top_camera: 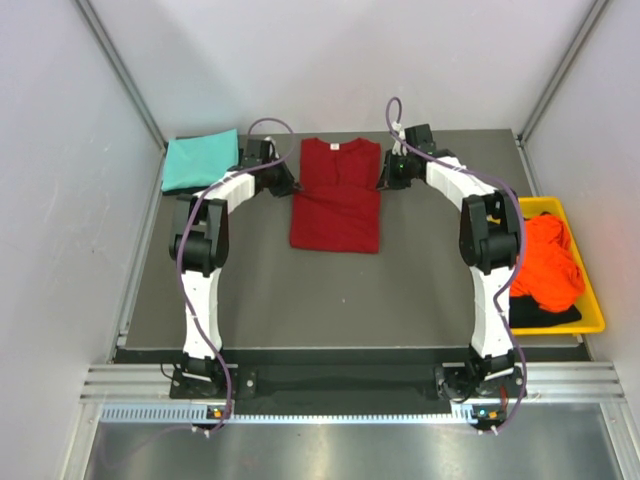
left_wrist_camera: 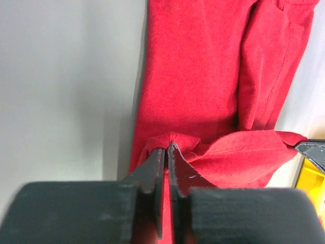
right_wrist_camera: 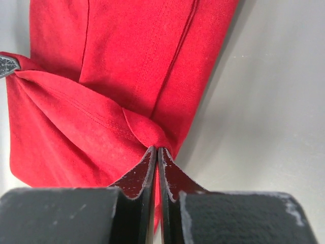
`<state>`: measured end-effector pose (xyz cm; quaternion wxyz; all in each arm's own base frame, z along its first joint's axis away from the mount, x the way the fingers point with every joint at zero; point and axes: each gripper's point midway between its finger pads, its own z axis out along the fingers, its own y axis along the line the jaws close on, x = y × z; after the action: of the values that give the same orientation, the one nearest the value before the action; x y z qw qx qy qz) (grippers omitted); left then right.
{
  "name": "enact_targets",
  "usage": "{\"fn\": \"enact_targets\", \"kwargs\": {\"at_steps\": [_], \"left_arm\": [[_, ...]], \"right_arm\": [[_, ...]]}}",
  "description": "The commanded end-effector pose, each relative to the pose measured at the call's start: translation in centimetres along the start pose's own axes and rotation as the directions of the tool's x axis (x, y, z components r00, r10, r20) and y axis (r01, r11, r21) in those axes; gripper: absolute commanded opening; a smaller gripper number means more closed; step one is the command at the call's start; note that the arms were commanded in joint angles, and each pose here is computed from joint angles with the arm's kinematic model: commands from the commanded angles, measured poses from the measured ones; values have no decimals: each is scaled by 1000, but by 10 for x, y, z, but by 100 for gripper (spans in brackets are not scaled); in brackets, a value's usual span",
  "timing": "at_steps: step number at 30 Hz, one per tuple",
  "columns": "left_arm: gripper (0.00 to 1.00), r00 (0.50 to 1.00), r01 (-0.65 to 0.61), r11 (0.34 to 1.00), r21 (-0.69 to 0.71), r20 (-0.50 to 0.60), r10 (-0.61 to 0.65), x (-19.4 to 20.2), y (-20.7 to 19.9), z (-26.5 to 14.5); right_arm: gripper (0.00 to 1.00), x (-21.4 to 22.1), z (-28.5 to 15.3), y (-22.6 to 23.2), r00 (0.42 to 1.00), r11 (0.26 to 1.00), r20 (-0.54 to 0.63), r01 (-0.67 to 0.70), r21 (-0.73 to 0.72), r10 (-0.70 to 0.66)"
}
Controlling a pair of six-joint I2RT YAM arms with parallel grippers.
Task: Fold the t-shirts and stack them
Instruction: Fold the tshirt
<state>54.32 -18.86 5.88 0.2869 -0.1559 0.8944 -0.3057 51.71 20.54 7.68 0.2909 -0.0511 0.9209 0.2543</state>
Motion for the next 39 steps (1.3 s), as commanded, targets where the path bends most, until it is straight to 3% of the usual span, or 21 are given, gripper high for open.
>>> {"fn": "enact_targets", "kwargs": {"at_steps": [1,3,4,6,9,11,13,14,15,17,24,37,39], "left_arm": [[12,996,-36,998,60,89,30,-34,-18,-7],[29,994,-54,997,56,101,48,-41,-20,-11],[34,994,-59,998,38,96,55,-42,-20,-16],[50,985,-117,993,5,127,116,-57,-24,-28],[54,975,-177,982,-62,123,184,-63,-25,-50],[54,977,-187,976,-108,81,196,-55,-20,-66],[52,983,-180,976,-121,22,184,-32,-12,-79],[50,983,-180,980,-88,13,182,-25,-15,-83],[49,988,-149,984,-96,-47,145,7,5,-80],[46,989,-143,989,-27,-34,142,21,-5,-97],[49,980,-124,992,24,-155,126,89,15,-100],[49,966,-136,989,54,-216,144,130,29,-89],[44,965,-142,989,49,-215,150,131,32,-86]], "right_arm": [[13,-27,-8,7,997,999,77,21,-44,-18],[21,-31,-10,5,997,999,71,13,-40,-11],[32,-33,-12,4,998,999,69,5,-35,-3],[41,-41,-26,5,997,1000,80,-4,-24,6],[49,-32,-48,8,998,1000,55,-29,-5,29],[50,-1,-52,9,998,998,-7,-58,-13,58],[50,8,-71,23,999,996,3,-52,-67,52],[50,38,-70,18,996,994,-49,-82,-68,79],[50,37,-80,26,998,993,-21,-68,-94,67],[50,67,-82,29,994,988,-70,-88,-125,80],[52,106,-87,42,995,987,-97,-46,-153,31],[47,152,-59,41,987,982,-158,-59,-179,30],[46,155,-56,37,986,983,-163,-62,-171,34]]}}
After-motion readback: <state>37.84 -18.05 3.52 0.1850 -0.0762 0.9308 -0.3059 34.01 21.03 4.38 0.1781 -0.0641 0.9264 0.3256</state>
